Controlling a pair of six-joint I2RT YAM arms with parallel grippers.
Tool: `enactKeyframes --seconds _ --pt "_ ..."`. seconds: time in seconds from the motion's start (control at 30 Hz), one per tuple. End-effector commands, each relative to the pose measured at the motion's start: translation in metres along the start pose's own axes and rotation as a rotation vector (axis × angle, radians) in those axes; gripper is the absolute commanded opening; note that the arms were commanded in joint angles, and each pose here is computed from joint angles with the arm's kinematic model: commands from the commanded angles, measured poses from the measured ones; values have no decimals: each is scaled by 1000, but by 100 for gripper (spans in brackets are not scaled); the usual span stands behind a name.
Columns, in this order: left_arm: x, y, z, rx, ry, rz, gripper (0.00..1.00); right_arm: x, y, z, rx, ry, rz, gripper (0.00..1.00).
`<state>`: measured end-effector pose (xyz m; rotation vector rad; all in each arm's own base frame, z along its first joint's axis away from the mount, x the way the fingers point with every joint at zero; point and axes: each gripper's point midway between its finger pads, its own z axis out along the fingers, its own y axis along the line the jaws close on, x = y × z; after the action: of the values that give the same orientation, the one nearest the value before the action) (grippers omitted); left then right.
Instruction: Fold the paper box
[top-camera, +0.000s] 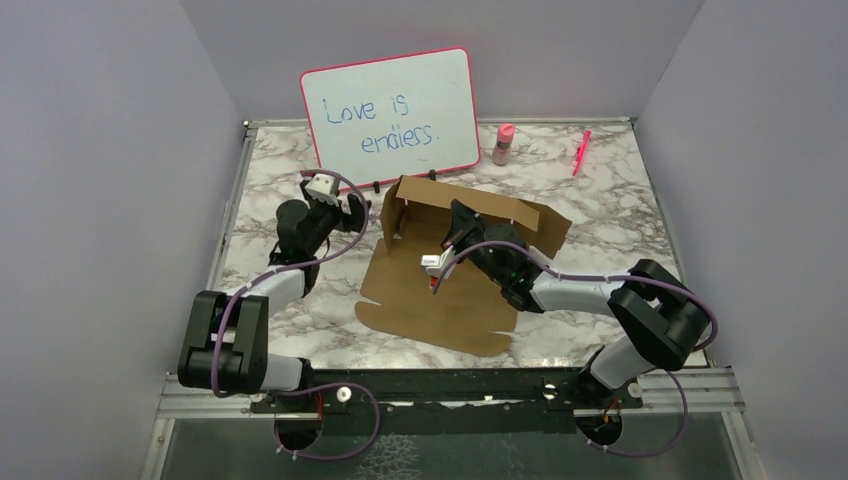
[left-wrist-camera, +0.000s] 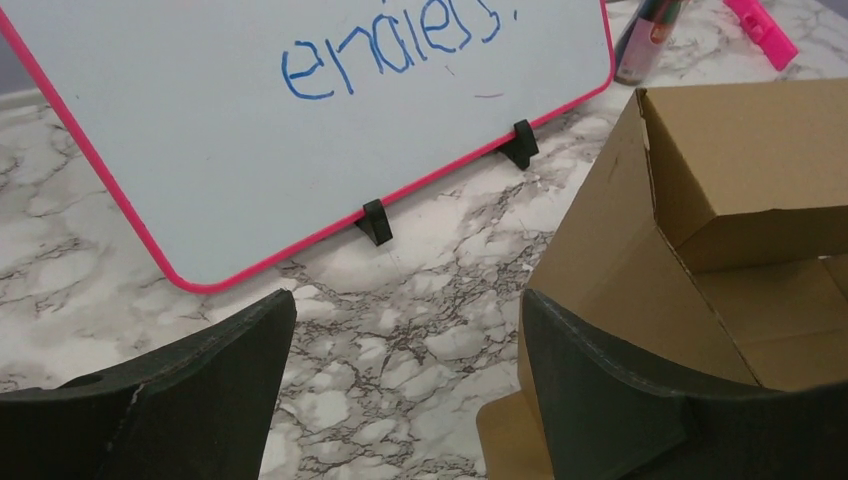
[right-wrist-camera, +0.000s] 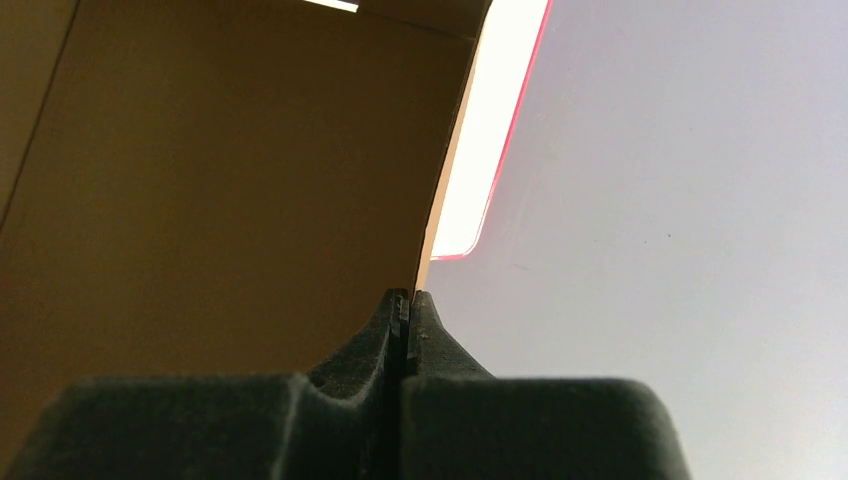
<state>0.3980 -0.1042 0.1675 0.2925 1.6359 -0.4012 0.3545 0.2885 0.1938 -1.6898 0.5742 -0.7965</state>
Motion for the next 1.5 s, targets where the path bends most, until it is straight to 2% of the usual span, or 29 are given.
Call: enactKeyframes --seconds 0.0,0.2,0.6,1.0,1.27,1.47 --pt "20 -9 0 75 43 40 84 -13 25 0 -106 -54 6 1" --pt "43 -22 7 185 109 34 82 -14 26 0 -108 -57 4 1" --pt "45 -60 17 329 118 36 82 -15 22 1 -105 -67 8 1" --pt "45 -70 34 323 118 58 82 -21 20 1 -113 -89 20 1" --pt "41 -64 46 282 107 20 80 -26 20 -1 -138 -109 30 1" --pt "44 -73 53 314 102 -9 78 -28 25 0 -162 -118 45 1"
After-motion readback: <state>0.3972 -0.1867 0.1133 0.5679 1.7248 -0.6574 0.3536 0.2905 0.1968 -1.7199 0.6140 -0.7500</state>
